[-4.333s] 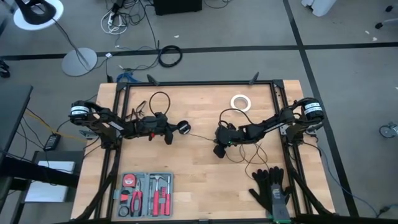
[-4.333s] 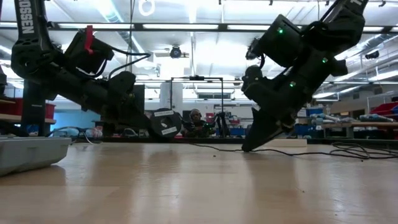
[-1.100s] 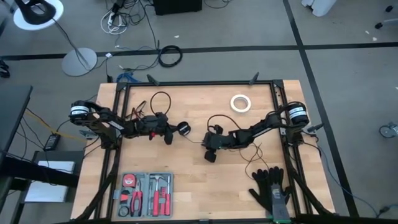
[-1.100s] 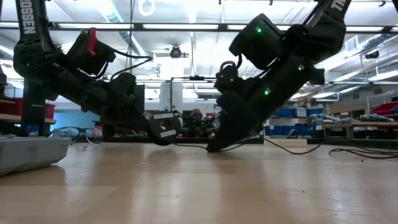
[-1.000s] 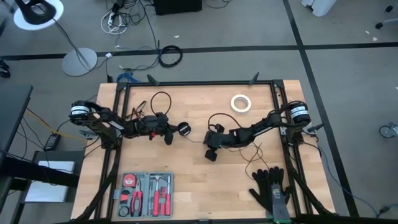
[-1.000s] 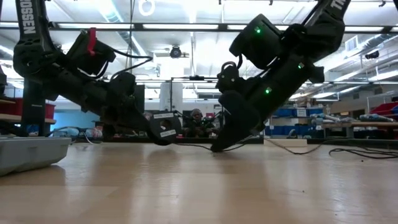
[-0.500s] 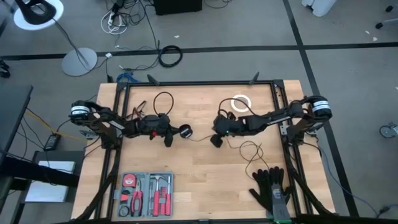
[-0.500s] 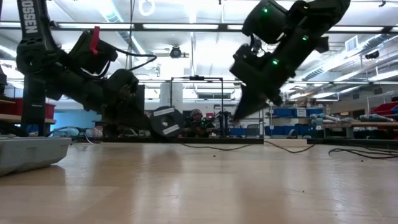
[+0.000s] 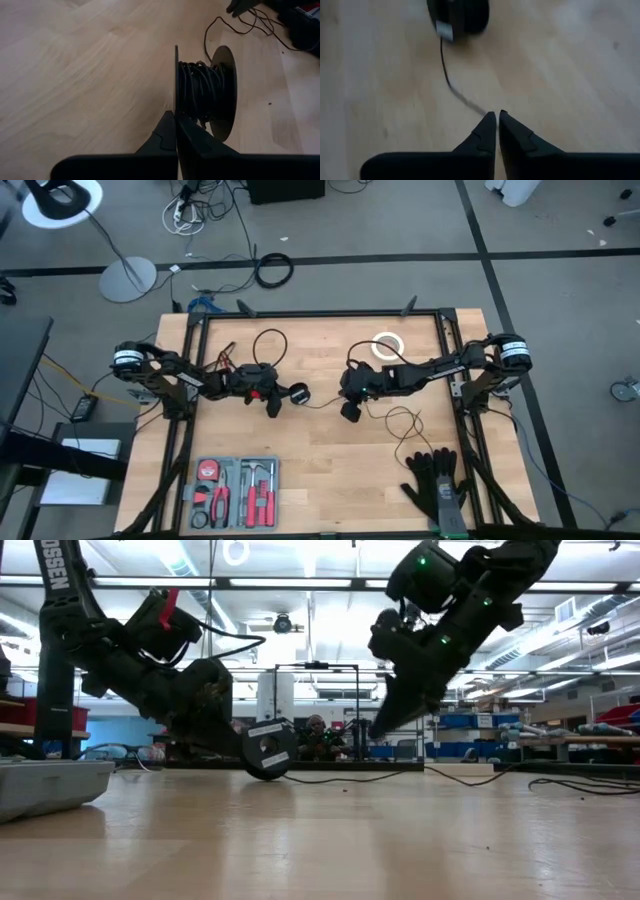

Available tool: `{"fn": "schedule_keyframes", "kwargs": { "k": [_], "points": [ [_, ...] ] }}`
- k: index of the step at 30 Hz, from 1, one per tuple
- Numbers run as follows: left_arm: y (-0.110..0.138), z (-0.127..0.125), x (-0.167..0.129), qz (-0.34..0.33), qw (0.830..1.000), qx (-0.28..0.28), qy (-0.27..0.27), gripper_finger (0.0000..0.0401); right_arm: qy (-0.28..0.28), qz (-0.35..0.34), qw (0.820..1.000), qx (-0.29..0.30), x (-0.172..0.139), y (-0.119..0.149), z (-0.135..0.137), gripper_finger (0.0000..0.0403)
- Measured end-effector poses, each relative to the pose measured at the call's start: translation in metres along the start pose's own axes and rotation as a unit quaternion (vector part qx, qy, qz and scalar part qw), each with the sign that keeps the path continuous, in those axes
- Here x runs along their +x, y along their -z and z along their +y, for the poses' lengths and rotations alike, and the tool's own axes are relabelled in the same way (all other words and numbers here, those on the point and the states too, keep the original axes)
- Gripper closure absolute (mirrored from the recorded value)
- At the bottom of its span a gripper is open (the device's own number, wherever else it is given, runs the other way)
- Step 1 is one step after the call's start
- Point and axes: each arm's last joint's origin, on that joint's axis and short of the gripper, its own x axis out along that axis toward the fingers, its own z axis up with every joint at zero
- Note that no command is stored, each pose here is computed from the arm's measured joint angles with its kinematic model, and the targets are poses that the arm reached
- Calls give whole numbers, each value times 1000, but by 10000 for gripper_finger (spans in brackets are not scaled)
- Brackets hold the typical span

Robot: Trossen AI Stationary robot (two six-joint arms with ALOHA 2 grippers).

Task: Coil cords
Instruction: Coil the black wire on the black spool

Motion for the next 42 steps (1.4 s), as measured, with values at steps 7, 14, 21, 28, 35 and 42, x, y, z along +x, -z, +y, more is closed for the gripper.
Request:
{"fn": "schedule_keyframes", "kwargs": {
  "k": [7, 14, 21, 28, 35, 42],
  "points": [
    [0, 0, 0, -1, 1000, 0, 1, 401, 16, 79, 997, -9, -1, 15, -4, 330],
    [0, 0, 0, -1, 1000, -2, 1, 401, 52, 105, 993, -18, 1, 28, -10, 283],
    [0, 0, 0, -2, 1000, -10, 1, 401, 63, 121, 989, 53, 3, 45, -14, 331],
    [0, -2, 0, 5, 1000, -12, 26, 401, 60, 83, 993, 55, -2, 24, 1, 397],
    [1, -5, 0, 6, 999, -8, 33, 401, 51, -6, 996, 70, -9, -18, 12, 400],
    [-5, -8, 2, -5, 999, -8, 40, 401, 20, -59, 997, 46, 1, -47, 25, 401]
  ]
}}
